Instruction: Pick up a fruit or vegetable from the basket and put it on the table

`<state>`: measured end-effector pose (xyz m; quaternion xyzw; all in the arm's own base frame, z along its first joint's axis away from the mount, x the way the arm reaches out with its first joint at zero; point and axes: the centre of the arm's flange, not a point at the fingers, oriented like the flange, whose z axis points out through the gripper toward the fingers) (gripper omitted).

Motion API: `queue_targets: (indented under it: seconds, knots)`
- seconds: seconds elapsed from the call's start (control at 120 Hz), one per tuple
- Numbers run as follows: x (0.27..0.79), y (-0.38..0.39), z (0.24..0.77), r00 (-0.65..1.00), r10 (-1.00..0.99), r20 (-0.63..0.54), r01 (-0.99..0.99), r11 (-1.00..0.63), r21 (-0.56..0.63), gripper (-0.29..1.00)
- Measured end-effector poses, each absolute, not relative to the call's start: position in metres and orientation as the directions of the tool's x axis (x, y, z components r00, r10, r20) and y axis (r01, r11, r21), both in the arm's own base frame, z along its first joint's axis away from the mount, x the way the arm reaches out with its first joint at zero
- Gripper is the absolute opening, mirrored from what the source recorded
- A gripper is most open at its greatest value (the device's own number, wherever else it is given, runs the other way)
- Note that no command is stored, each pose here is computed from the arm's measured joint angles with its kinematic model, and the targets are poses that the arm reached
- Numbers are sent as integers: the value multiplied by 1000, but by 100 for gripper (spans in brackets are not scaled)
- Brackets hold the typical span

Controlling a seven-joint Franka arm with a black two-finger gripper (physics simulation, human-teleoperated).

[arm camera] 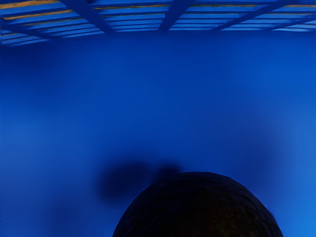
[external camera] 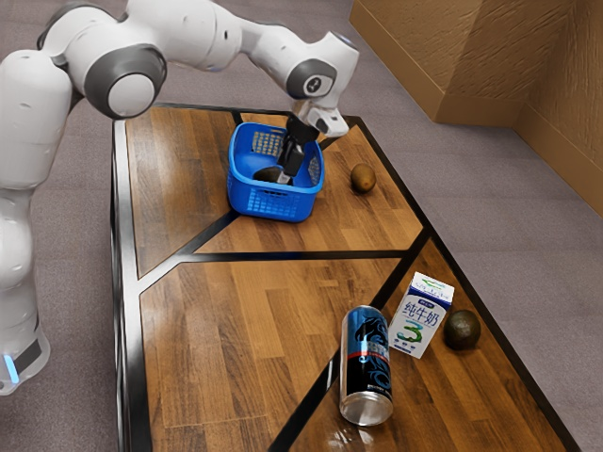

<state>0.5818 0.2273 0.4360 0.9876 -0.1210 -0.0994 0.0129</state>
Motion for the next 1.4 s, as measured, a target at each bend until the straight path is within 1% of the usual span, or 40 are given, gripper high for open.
queue_targets:
  seconds: [1.0,1.217,1.4]
  knots:
    - [591,214,432,945,-264,-192,-259,-964,54,68]
    - [587,219,437,938,-262,-228,-260,-965,43,68]
    - [587,221,421,928,-262,-265,-257,-965,54,68]
